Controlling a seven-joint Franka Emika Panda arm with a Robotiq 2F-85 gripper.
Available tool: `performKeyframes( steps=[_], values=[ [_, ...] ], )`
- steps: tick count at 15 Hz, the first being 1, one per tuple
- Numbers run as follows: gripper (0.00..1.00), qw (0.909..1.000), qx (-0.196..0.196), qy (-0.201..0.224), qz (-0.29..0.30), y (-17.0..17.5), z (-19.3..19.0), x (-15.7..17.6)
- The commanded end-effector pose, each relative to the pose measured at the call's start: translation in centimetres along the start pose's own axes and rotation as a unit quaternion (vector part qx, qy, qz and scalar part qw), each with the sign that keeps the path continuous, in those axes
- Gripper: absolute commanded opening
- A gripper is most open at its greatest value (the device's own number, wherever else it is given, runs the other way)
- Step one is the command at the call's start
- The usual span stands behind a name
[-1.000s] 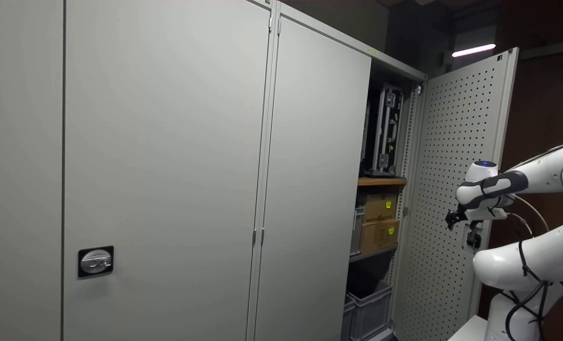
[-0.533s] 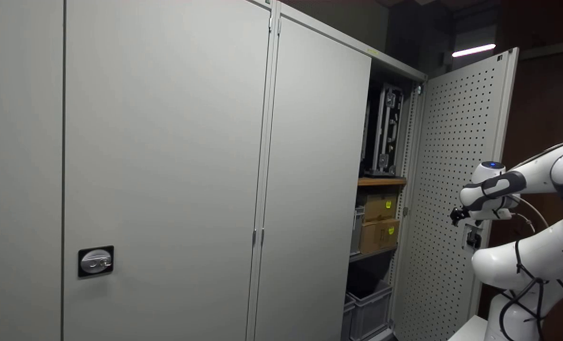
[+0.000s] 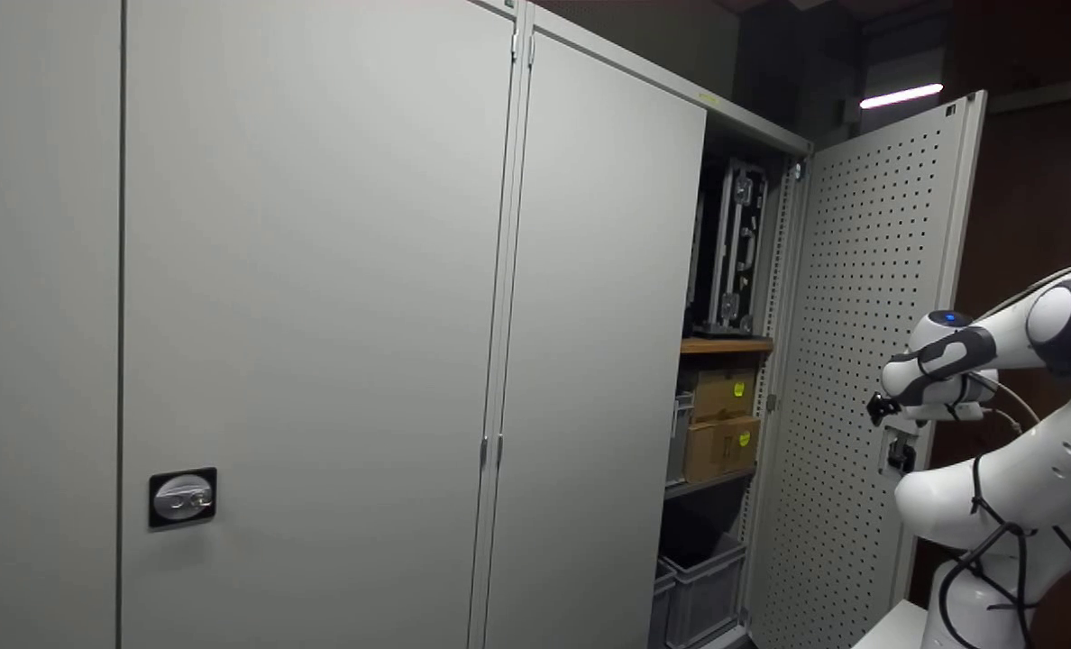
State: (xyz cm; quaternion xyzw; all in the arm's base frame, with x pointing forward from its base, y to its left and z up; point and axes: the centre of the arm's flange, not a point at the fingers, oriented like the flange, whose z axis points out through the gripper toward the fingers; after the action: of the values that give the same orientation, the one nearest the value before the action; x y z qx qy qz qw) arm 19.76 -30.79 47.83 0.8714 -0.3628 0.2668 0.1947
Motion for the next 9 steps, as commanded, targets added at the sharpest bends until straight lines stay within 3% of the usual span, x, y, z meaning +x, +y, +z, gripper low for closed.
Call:
performKeyframes(
  steps=[1,9],
  values=[
    [1.00,0.9996,-0.011,0.025,0.007,1.3,1.2,0.7],
    [1.00,0.9983,-0.022,0.050,0.022,4.0,2.3,1.8]
  ],
)
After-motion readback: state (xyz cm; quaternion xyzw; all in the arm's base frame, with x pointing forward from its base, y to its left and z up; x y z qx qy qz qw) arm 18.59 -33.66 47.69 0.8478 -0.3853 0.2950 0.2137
